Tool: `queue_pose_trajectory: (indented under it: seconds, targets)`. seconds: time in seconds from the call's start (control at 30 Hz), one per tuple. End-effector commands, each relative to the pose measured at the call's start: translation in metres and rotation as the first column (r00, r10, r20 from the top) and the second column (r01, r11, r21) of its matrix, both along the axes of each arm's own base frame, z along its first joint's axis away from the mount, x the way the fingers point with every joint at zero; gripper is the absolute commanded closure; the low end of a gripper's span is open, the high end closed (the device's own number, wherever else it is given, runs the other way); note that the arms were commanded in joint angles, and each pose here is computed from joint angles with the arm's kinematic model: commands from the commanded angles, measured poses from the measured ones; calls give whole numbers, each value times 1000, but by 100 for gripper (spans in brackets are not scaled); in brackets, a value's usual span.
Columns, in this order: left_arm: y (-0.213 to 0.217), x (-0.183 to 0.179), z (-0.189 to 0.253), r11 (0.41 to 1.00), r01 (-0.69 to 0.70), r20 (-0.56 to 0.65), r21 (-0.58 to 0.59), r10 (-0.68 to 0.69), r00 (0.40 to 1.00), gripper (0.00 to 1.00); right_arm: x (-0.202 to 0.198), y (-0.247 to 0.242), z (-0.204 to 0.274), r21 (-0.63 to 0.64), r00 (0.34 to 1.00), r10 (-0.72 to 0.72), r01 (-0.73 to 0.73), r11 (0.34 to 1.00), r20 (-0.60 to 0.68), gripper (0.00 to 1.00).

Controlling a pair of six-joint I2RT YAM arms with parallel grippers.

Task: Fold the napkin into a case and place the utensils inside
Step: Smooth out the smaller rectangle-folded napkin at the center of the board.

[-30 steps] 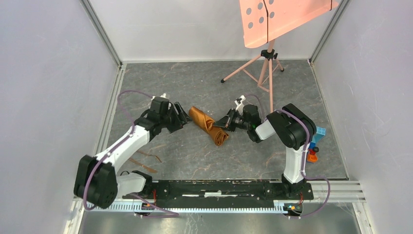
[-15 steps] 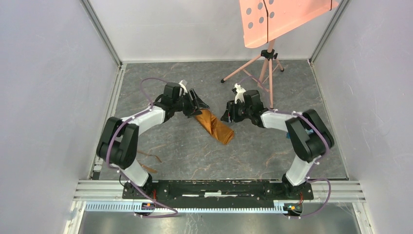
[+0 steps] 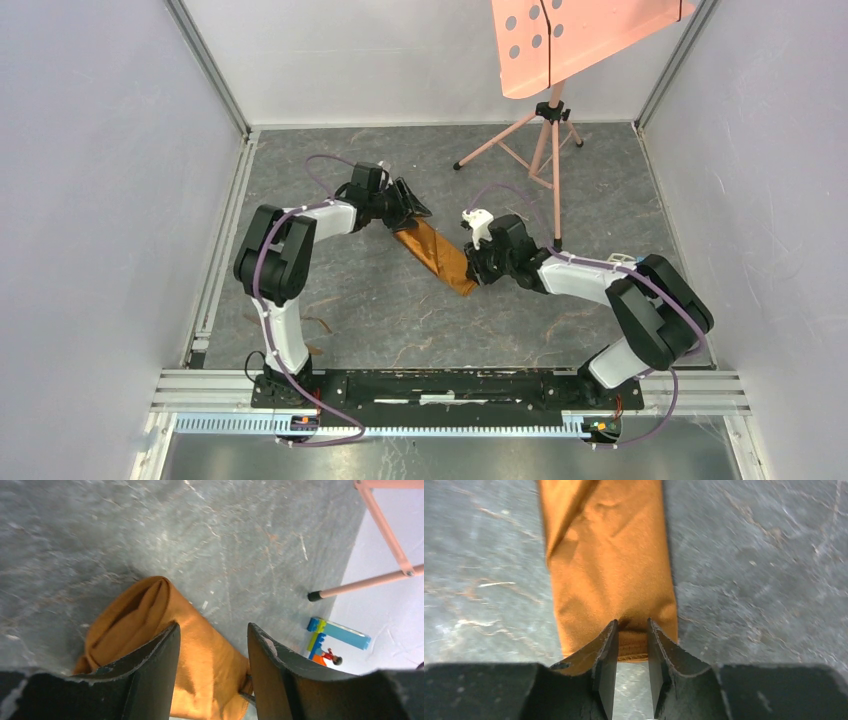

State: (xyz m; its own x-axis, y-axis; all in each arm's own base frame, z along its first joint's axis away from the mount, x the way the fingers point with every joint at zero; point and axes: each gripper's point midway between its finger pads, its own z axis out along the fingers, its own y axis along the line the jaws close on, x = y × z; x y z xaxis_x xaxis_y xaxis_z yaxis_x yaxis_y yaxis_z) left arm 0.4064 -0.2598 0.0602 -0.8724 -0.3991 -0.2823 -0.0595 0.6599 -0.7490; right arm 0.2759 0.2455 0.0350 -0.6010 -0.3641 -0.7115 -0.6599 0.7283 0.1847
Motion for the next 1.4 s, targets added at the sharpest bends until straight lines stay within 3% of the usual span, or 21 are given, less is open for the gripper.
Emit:
queue_pose_trajectory:
  seconds: [0.0,0.2,0.3,0.47,0.73,0.83,0.9,1.03,1.13,1.23,1.37]
  targets:
    - [11,21,-14,996,8,27,94,-10,1000,41,11,-24,-19,-110,997,-61,67,992,56,68]
    - [18,25,-5,985,40,33,168,-46,998,41,15,0,18,-5,997,-31,31,999,76,60]
    - [18,25,29,984,48,91,169,-64,994,39,8,10,36,43,996,3,-7,999,89,54]
    - [23,7,86,985,71,161,160,-97,982,34,-7,9,20,61,998,28,-31,998,55,51]
    - [65,-79,111,974,52,142,221,-85,986,29,-10,-2,6,25,998,6,-7,1000,67,49]
    - [99,-115,106,958,-62,115,279,30,993,25,-8,-7,-4,14,998,-30,29,999,60,49]
    - [131,-136,96,919,-199,77,339,183,980,25,2,-8,-8,1,995,-67,67,998,79,49]
    - [194,-182,67,767,-459,-75,447,544,836,19,39,4,4,-40,984,-72,80,996,164,50]
    - [224,-217,54,690,-511,-205,513,676,708,19,59,22,42,-40,968,-46,57,998,248,46]
    - [250,-234,52,598,-578,-244,556,782,574,18,68,39,95,-30,941,-48,61,998,336,35]
    - [265,-244,41,522,-584,-323,622,850,417,17,58,41,134,-43,925,-20,39,998,378,28]
